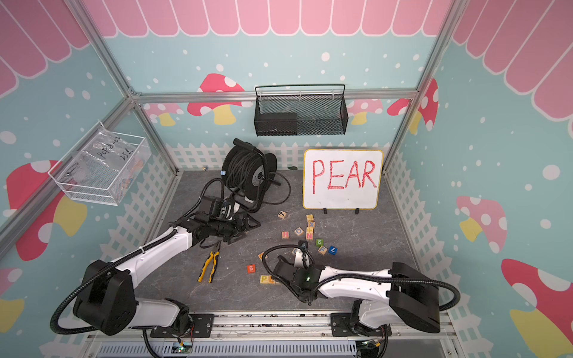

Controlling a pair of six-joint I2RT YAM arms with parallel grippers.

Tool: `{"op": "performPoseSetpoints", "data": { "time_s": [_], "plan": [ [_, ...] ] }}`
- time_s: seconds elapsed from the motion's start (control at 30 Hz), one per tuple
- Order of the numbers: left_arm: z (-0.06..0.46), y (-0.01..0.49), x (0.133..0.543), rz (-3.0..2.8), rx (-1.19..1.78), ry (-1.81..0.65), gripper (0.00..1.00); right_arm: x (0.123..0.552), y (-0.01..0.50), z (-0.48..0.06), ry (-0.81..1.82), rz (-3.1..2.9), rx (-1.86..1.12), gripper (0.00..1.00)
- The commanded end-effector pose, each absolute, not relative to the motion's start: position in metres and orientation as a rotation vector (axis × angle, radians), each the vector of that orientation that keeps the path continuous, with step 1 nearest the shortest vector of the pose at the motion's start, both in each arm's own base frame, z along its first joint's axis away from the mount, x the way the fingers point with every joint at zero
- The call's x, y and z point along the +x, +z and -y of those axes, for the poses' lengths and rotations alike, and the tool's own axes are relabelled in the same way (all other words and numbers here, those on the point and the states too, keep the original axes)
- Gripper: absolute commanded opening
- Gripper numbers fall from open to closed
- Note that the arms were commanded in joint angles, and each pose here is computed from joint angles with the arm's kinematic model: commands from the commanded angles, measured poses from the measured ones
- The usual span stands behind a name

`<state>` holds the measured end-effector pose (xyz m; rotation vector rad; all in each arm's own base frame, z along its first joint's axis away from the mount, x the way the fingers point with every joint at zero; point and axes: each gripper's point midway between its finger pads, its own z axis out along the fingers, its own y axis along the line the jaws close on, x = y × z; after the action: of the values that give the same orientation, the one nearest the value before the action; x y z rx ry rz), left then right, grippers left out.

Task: Spell the uppercase word “pear” with letter blocks
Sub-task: Move the letter block to the center of the board, then pick up the letter block from the center of the board.

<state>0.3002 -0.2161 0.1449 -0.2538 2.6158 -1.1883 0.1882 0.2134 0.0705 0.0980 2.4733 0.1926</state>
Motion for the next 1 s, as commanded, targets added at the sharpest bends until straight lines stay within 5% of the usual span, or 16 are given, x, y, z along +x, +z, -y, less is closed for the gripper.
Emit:
{"op": "performPoseSetpoints", "data": {
  "time_s": [0.0, 0.5, 0.97],
  "plan": [
    [0.217, 0.158, 0.307, -2.575, -0.197, -1.175, 0.99, 0.213, 0.094, -0.198, 0.135, -2.412, 0.102, 0.79],
    [0.221, 0.168, 0.307, -2.564, 0.007, -0.956, 0.99, 0.289, 0.111, -0.155, 0.101, -2.412, 0.239, 0.78],
    [0.292, 0.167, 0.269, -2.638, 0.402, -0.926, 0.98, 0.293, 0.1, -0.1, 0.138, -2.398, 0.439, 0.75]
  ]
}}
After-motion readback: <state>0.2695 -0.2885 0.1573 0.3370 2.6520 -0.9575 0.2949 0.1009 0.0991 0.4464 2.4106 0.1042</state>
